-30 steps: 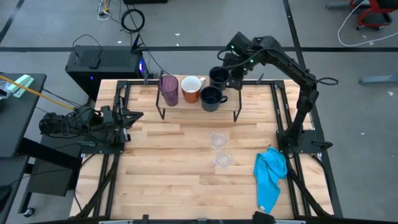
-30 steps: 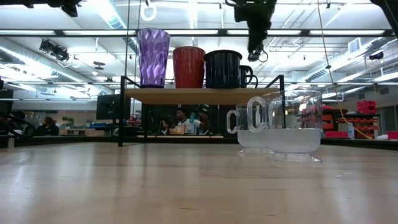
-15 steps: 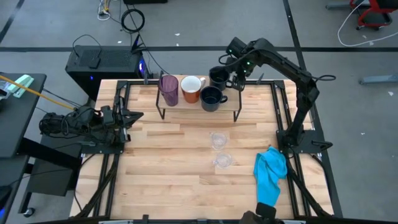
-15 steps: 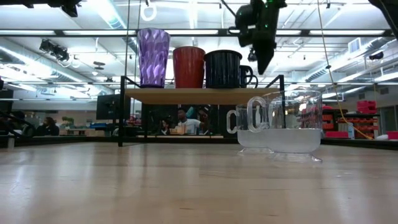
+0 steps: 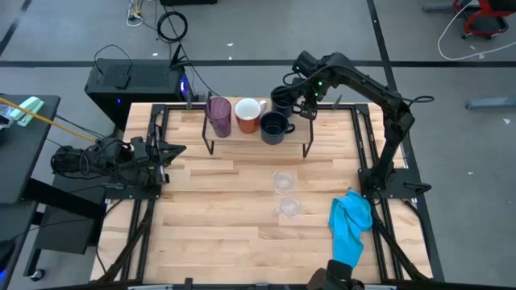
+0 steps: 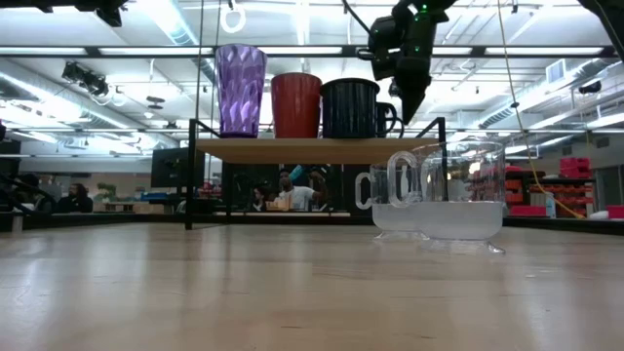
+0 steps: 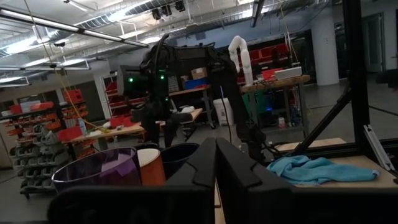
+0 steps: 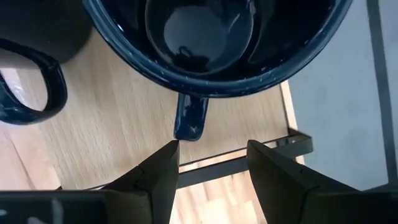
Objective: Stack small to large cups/mugs on shelf
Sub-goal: Align the dark blue mug with the other dark blue mug on the shelf
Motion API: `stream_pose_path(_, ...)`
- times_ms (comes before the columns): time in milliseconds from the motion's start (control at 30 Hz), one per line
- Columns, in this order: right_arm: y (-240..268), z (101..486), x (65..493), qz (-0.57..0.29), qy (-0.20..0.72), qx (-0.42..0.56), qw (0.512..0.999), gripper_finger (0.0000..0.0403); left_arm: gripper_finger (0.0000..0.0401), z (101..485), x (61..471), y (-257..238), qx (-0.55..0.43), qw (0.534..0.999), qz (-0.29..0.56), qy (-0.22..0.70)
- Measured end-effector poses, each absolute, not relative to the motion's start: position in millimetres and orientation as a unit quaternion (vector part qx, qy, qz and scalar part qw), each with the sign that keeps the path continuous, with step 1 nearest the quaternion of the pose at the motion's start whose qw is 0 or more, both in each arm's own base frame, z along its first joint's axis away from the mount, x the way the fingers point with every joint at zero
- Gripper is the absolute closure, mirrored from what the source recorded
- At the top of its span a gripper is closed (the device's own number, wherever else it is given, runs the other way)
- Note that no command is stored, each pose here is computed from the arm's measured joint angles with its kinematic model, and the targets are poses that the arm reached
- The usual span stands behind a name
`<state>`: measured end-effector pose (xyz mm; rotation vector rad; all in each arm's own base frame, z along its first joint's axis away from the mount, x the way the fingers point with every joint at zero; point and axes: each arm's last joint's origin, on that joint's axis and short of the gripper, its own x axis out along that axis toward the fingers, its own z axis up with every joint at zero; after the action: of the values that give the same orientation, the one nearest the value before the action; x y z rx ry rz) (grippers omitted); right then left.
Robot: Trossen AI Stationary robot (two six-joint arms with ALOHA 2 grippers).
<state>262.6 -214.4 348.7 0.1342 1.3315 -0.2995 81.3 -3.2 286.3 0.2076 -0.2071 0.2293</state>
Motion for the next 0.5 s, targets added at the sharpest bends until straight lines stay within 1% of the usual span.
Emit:
stream_pose_path(133, -214.8, 353.2, 265.0, -0.137, 0.604, 0.046, 0.784, 0.0208, 0.0376, 286.3, 81.3, -3.2, 0.103, 0.983, 0.114, -0.103)
stream_pose_path(367, -215.1, 354.1, 265.7, -0.138, 0.599, 0.041, 0.788, 0.0210, 0.0392, 286.3, 81.3, -3.2, 0.104, 0.983, 0.114, -0.103)
stream_pose_path(500, -215.5, 355.8, 263.8, -0.136, 0.598, 0.035, 0.789, 0.0210, 0.0390, 286.3, 81.3, -3.2, 0.104, 0.983, 0.114, -0.103)
